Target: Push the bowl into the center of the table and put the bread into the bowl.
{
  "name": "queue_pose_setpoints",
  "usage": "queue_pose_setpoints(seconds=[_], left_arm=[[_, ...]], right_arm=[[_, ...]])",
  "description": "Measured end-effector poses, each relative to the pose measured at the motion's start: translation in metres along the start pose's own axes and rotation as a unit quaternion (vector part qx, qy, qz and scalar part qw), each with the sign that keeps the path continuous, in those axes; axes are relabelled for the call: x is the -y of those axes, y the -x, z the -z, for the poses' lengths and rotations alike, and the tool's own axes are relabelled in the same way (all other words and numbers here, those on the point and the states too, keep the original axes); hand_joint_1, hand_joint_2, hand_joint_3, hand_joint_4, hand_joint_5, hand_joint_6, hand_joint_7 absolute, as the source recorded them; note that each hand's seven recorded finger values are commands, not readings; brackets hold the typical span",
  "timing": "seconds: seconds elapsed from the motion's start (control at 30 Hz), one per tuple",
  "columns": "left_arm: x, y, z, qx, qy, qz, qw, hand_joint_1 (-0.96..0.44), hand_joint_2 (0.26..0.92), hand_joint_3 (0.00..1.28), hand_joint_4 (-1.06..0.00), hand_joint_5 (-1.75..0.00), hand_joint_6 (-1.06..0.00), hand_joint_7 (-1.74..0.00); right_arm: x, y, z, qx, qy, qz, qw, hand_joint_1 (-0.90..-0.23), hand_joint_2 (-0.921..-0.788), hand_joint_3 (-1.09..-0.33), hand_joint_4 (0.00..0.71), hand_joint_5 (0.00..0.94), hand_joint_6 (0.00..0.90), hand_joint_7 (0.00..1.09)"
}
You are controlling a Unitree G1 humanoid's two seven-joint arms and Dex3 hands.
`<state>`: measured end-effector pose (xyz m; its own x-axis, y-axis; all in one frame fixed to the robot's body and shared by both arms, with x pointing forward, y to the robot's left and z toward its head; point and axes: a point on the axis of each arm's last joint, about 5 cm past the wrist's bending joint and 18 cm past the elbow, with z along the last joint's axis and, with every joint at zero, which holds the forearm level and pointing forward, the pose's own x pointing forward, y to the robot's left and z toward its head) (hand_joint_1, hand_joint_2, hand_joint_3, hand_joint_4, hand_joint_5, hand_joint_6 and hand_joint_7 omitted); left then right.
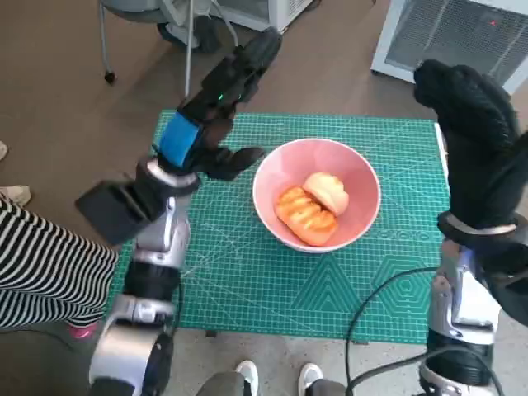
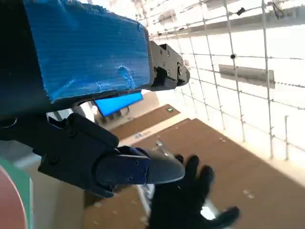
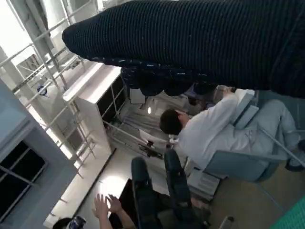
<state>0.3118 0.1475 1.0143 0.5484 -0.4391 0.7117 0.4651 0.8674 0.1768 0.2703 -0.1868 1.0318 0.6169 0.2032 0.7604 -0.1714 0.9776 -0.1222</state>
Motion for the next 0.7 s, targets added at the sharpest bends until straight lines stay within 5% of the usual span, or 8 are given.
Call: queue_pose_setpoints(seconds=[0.17, 0.7], left_arm=[[-0.0019, -0.0002, -0.0046, -0.002, -0.001, 0.011, 1.000, -0.79, 0.921, 0.63, -0.09, -0.07, -0.01, -0.41], [0.0019, 0.0078, -0.0084, -0.011, 0.018, 0.033, 0.999, -0.76, 0.921, 0.60, -0.06, -0.07, 0.00, -0.38]], right_arm=[[-0.0017, -0.0028, 0.0022, -0.003, -0.002, -0.003, 1.0000, -0.712, -0.921, -0.763, 0.161, 0.003, 0.056, 0.43], [-0.0065, -0.0057, 0.0041, -0.006, -0.009, -0.011, 0.9999, -0.734, -0.921, -0.736, 0.160, 0.001, 0.079, 0.43]])
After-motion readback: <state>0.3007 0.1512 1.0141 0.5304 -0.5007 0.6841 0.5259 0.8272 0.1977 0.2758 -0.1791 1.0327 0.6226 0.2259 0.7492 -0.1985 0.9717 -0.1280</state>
